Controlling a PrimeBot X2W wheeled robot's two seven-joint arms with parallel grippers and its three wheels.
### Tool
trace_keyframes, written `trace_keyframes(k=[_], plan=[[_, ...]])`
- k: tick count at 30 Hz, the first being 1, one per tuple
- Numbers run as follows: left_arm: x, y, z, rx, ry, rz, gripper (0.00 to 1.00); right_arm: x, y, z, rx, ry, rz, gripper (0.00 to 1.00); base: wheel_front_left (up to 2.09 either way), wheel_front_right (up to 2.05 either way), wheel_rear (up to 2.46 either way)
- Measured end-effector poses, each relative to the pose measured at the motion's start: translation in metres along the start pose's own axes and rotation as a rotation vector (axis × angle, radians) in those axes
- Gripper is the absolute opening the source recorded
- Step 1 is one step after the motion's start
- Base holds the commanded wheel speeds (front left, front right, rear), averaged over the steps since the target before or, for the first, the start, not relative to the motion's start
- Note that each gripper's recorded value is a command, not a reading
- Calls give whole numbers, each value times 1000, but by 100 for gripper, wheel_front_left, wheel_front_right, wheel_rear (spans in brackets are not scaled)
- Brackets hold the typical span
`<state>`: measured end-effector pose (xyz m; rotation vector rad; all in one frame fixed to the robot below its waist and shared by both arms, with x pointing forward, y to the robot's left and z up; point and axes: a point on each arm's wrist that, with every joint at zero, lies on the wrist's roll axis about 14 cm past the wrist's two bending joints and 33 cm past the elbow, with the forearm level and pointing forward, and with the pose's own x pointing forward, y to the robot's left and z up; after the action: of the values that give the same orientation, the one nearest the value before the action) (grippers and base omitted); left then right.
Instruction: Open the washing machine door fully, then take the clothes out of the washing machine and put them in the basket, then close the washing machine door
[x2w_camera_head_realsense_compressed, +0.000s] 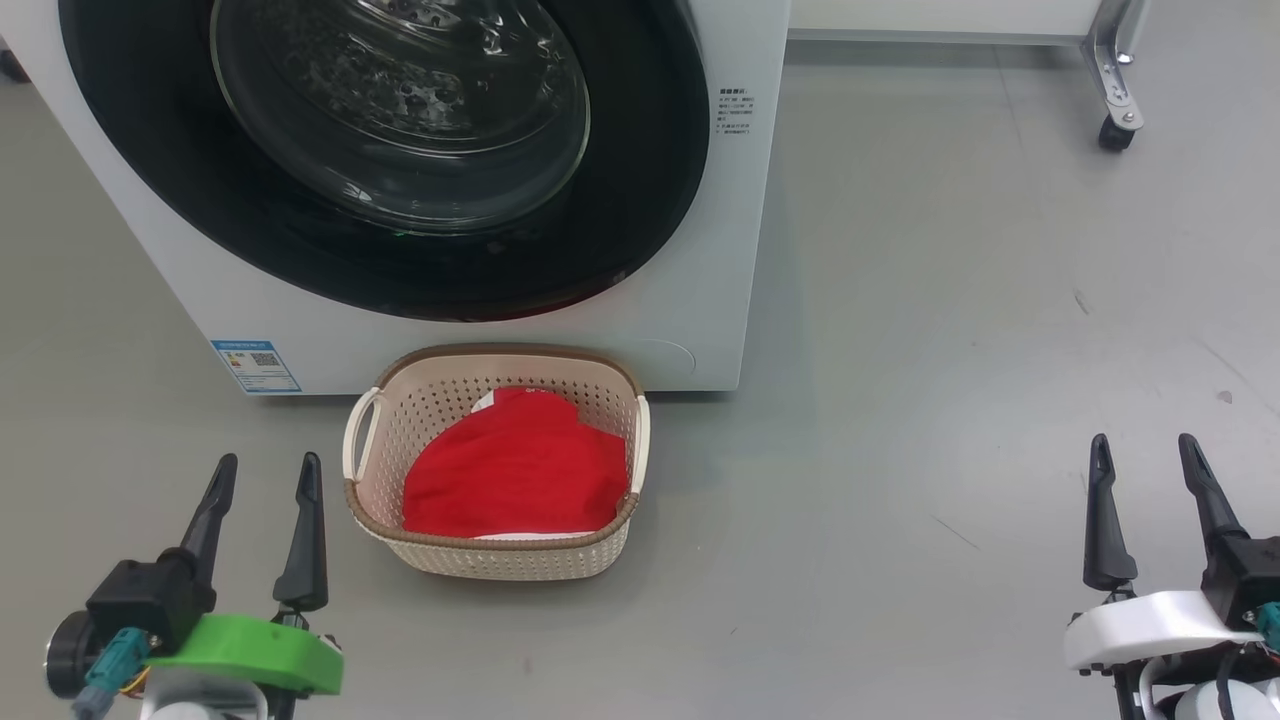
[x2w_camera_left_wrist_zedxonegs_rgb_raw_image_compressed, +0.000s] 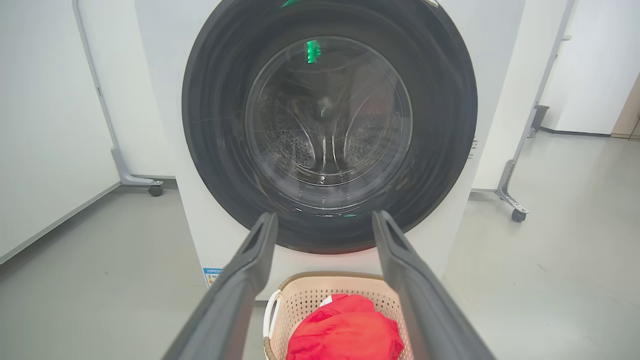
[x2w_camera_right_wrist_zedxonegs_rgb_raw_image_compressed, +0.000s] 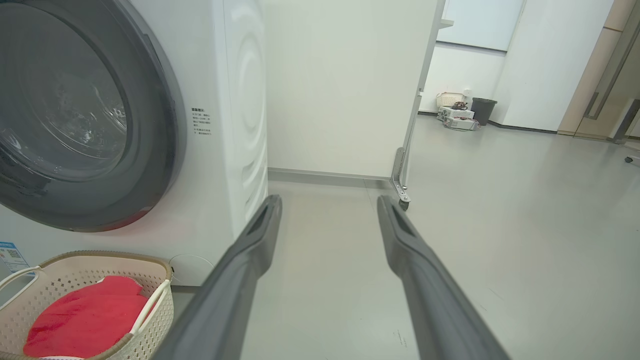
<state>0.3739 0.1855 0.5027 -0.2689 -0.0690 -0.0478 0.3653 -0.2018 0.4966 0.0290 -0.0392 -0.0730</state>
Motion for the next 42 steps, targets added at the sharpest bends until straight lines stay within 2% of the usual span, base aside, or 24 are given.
trace_keyframes(k=[42], plan=[[-8, -7, -10, -2, 35, -21, 100, -22, 2, 9, -1, -26, -10, 100, 0, 0, 0]])
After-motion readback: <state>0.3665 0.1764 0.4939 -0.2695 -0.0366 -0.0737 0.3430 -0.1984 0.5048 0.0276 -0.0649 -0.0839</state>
